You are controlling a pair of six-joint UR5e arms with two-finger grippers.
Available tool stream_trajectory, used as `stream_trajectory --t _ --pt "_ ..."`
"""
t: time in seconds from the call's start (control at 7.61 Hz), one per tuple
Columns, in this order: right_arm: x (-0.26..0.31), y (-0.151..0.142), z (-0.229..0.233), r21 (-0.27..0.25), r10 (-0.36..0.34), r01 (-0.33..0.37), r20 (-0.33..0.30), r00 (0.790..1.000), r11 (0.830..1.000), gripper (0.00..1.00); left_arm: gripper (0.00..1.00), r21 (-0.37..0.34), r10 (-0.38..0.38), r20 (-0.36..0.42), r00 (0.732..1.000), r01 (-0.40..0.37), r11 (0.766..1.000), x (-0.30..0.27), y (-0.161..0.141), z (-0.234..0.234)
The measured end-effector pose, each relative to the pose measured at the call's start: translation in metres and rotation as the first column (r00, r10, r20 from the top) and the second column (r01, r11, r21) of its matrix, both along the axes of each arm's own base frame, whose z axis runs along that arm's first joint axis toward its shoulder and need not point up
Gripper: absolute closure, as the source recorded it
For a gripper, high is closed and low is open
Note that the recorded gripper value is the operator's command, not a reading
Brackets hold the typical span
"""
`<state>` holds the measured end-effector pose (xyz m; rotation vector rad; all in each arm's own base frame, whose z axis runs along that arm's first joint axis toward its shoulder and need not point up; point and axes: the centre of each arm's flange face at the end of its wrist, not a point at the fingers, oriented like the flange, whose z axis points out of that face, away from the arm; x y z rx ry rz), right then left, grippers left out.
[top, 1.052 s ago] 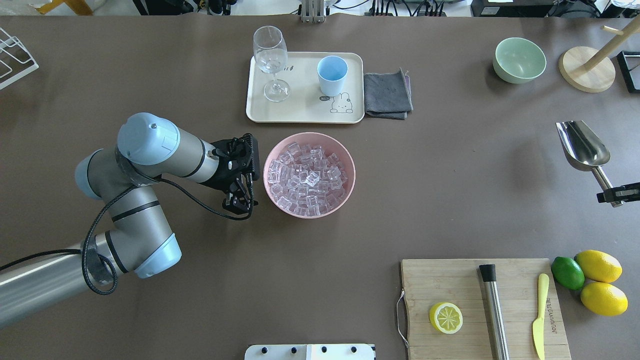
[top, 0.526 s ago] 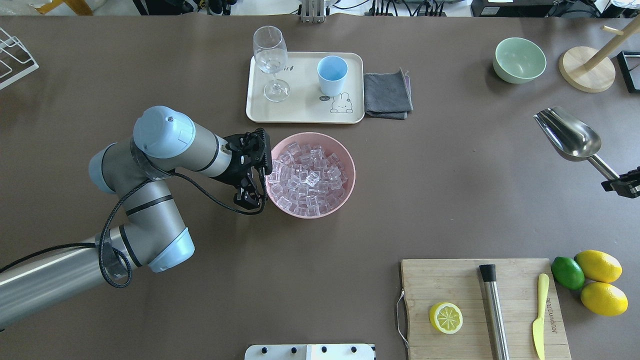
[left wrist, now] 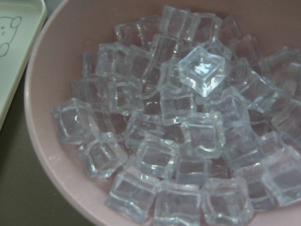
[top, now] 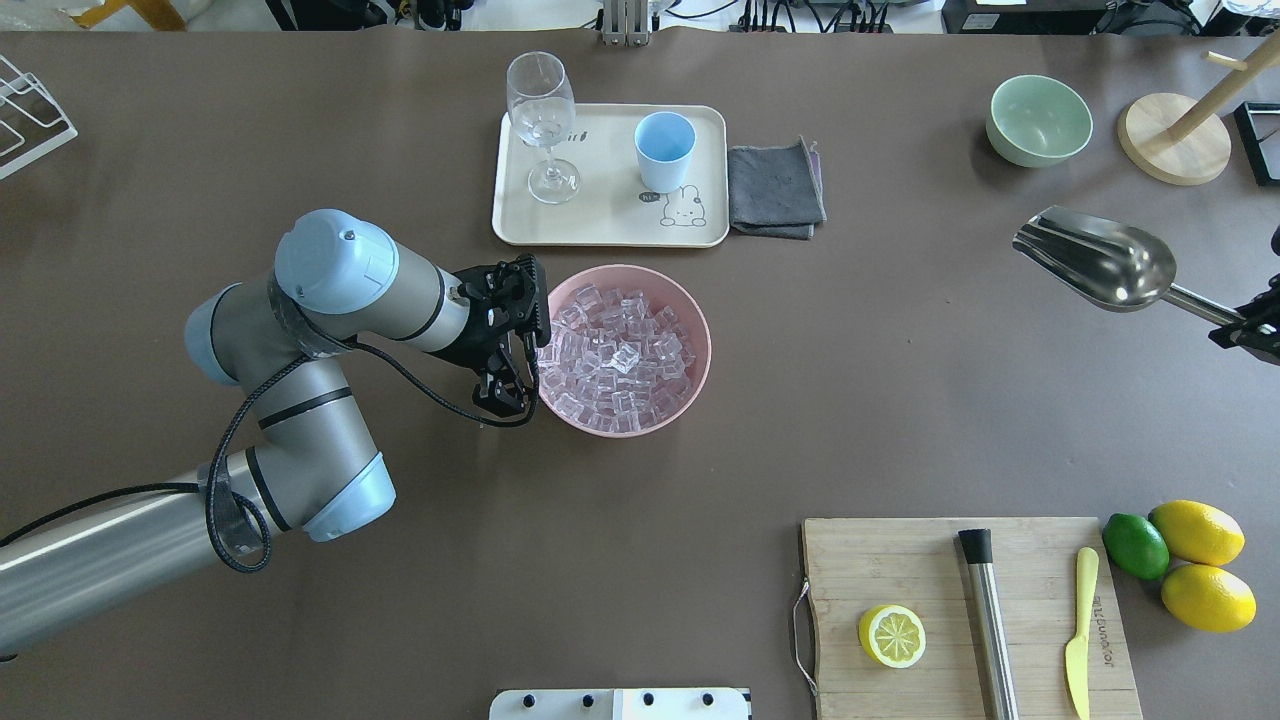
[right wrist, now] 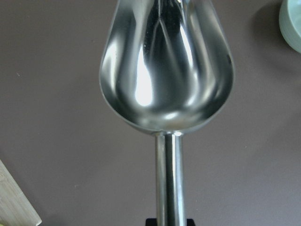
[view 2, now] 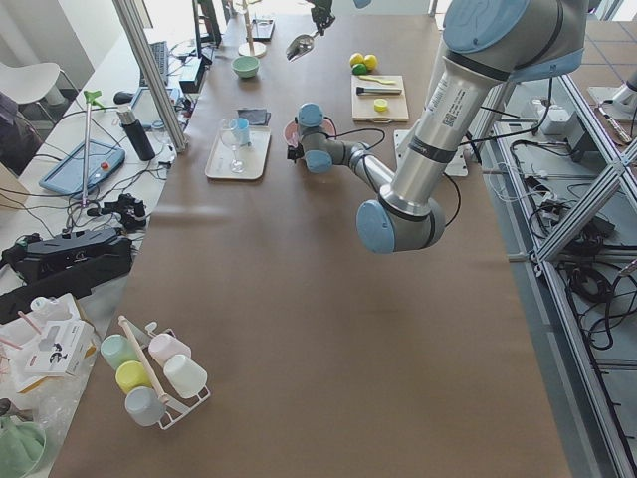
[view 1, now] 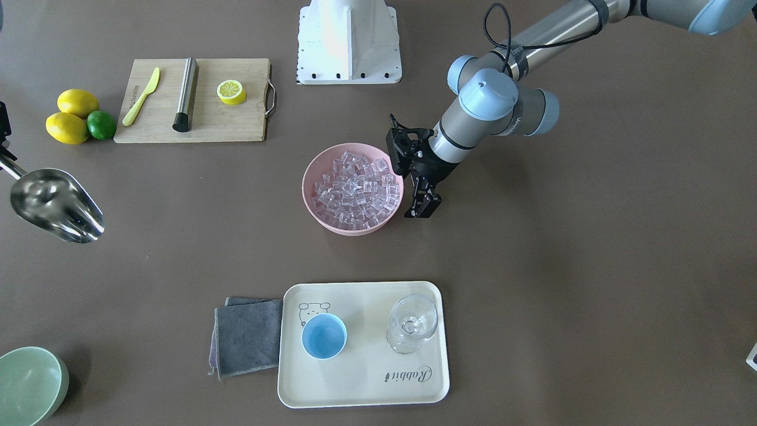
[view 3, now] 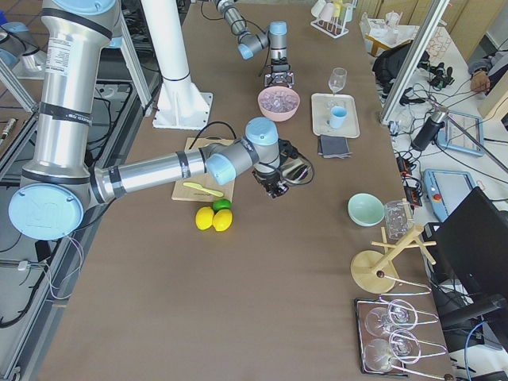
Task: Put ice in cup with scoop
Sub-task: 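Swing the metal scoop over the pink bowl with the right gripper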
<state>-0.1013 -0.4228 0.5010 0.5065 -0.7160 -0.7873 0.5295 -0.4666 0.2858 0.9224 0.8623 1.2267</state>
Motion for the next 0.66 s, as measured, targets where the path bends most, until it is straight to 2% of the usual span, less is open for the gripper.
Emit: stream_trajectory --t 0.26,0.39,0.53,0.66 --pt "-0.012 -0.026 -0.060 0.045 -0.091 0.094 -0.048 0.995 0.995 1.00 0.02 -0.003 -0.001 0.001 1.000 0.001 1.000 0.000 0.000 0.001" --pt "-0.022 -0.028 -0.100 0.085 -0.153 0.160 -0.084 0.985 0.983 1.00 0.02 -0.004 -0.001 0.001 1.000 0.001 1.000 0.000 0.000 0.001" --pt "-0.038 -0.024 -0.137 0.157 -0.214 0.233 -0.127 0.969 0.960 1.00 0.02 -0.006 -0.002 0.001 1.000 0.002 1.000 0.000 0.000 0.002" --pt "-0.052 -0.022 -0.160 0.211 -0.246 0.277 -0.161 0.956 0.937 1.00 0.02 -0.008 -0.003 0.002 1.000 0.003 1.000 0.000 0.000 0.002"
